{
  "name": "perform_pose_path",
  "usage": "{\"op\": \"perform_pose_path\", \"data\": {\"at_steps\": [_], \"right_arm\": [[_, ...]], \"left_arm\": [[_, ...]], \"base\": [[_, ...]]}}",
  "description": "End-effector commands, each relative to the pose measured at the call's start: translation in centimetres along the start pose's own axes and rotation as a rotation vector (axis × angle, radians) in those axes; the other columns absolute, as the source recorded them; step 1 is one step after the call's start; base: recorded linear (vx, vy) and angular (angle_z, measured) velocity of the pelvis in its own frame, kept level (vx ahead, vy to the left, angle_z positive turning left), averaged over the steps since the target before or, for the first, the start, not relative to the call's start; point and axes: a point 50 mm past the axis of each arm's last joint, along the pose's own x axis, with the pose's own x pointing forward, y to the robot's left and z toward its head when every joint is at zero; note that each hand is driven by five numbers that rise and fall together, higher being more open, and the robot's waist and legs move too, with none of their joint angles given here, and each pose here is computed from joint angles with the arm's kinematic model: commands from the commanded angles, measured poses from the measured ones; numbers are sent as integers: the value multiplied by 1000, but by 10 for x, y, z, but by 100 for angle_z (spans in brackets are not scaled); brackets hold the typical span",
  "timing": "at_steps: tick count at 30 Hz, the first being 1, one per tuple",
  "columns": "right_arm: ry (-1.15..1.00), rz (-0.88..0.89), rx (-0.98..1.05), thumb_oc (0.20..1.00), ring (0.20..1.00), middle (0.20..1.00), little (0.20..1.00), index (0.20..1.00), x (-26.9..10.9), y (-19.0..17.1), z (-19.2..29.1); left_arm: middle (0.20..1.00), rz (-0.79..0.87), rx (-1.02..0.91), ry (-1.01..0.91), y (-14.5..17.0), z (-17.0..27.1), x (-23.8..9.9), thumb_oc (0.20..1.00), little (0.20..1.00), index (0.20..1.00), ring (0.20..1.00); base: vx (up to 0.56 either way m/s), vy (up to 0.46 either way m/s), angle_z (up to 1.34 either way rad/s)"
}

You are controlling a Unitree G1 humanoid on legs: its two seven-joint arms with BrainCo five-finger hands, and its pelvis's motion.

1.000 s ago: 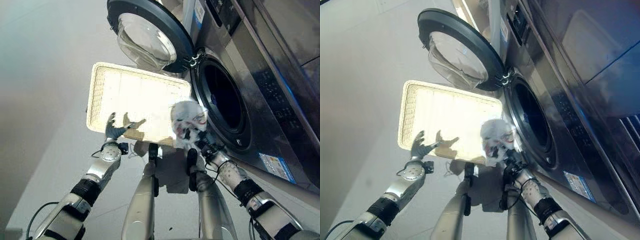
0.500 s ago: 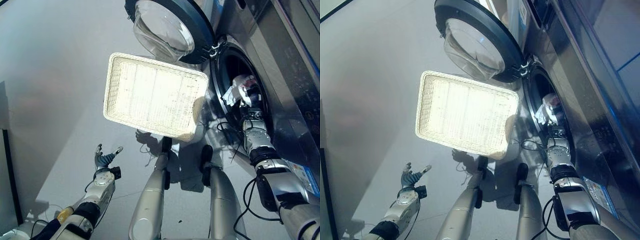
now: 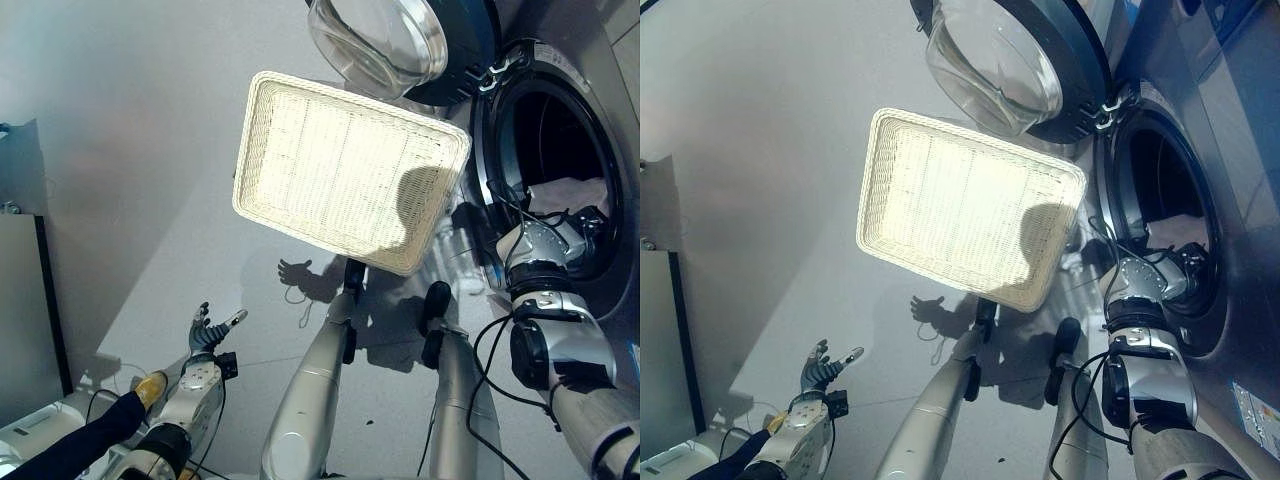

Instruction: Put the clothes into the washing machine.

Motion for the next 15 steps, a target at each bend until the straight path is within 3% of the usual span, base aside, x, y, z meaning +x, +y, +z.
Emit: {"op": "perform_pose_path", "data": {"at_steps": [1,8,15], "right_arm": [[-81,335,132,1000,1000,1000,1000,1000,9,111,38],[153,236,-180,1000,1000,1000,1000,1000,25,64,9],[266,356,-273,1000,1000,1000,1000,1000,29,45,3]], "left_arm": [[1000,0,-7,54,2,-17,-6,1000,1000,1000,1000],[1000,-42,15,74,-10,-21,-10,1000,1000,1000,1000],[1000,-56,18,61,-11,-19,-9,1000,1000,1000,1000]], "base": [[7,8,-3],[2,2,0],[-18,-7,-1]]}}
